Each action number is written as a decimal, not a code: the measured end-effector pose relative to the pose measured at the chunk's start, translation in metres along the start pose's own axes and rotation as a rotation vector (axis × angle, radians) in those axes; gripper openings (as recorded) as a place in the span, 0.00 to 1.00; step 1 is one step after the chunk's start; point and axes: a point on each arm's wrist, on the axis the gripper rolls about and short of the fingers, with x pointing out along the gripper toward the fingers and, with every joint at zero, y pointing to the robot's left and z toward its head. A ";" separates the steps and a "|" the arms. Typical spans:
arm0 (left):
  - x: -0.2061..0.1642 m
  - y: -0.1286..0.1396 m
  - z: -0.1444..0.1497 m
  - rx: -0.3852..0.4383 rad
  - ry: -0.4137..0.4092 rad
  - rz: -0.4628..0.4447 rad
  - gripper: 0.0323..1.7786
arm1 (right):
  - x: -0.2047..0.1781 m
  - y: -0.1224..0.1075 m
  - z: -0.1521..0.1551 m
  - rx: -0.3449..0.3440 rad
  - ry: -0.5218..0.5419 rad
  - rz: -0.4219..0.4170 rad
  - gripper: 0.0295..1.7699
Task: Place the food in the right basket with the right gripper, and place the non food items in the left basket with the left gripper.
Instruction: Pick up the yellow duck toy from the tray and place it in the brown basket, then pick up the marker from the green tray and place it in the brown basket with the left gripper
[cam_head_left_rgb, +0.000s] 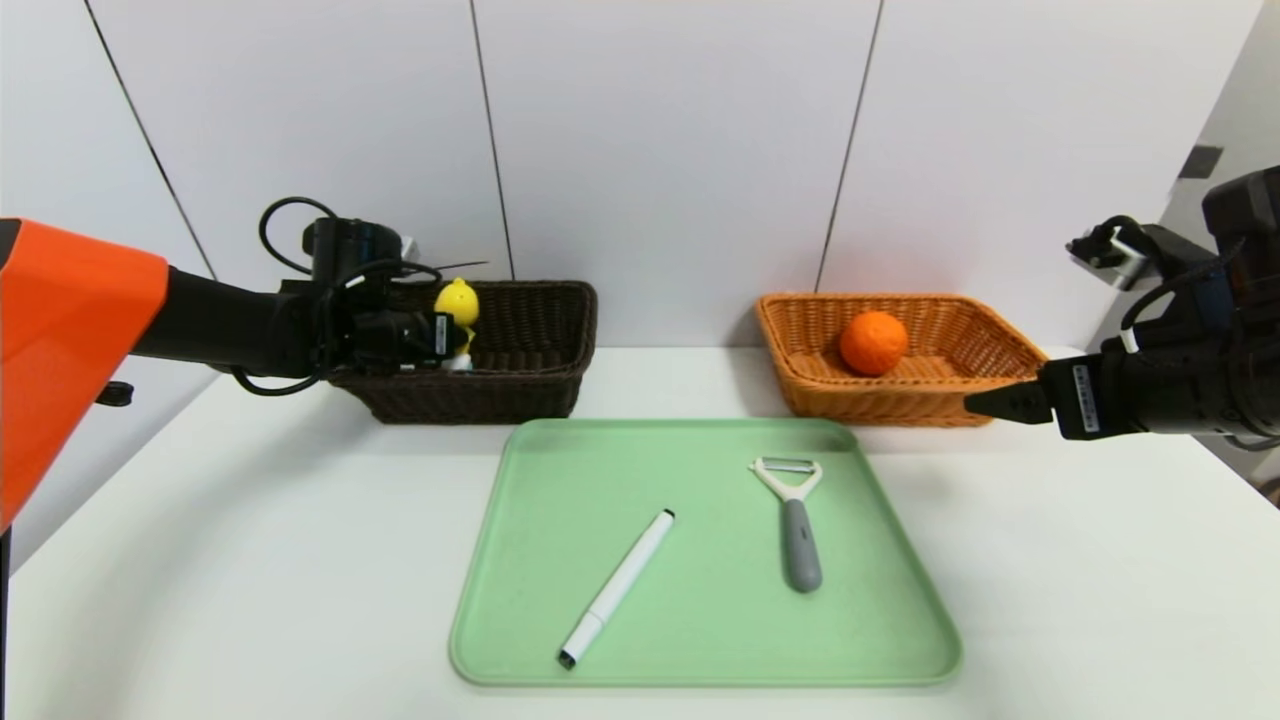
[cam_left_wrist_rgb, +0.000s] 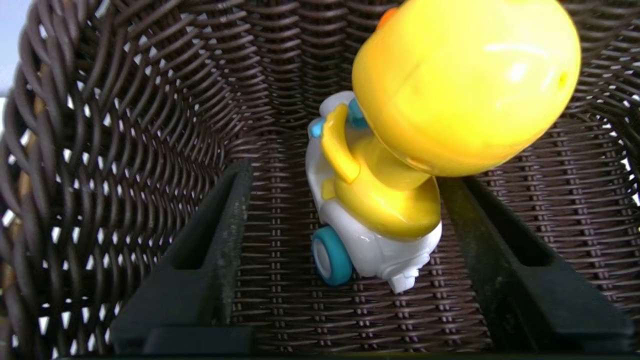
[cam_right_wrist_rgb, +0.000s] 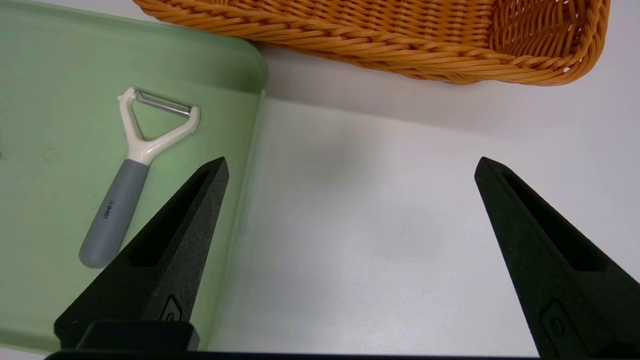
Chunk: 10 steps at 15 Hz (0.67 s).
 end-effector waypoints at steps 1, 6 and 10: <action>-0.002 0.000 0.005 -0.001 -0.014 -0.001 0.77 | 0.000 0.000 -0.001 0.000 0.001 0.000 0.96; -0.046 -0.006 0.071 -0.007 -0.144 -0.023 0.86 | -0.001 0.000 -0.008 0.001 0.017 -0.002 0.96; -0.119 -0.043 0.101 0.030 -0.115 -0.167 0.90 | -0.003 0.001 -0.011 0.004 0.019 -0.003 0.96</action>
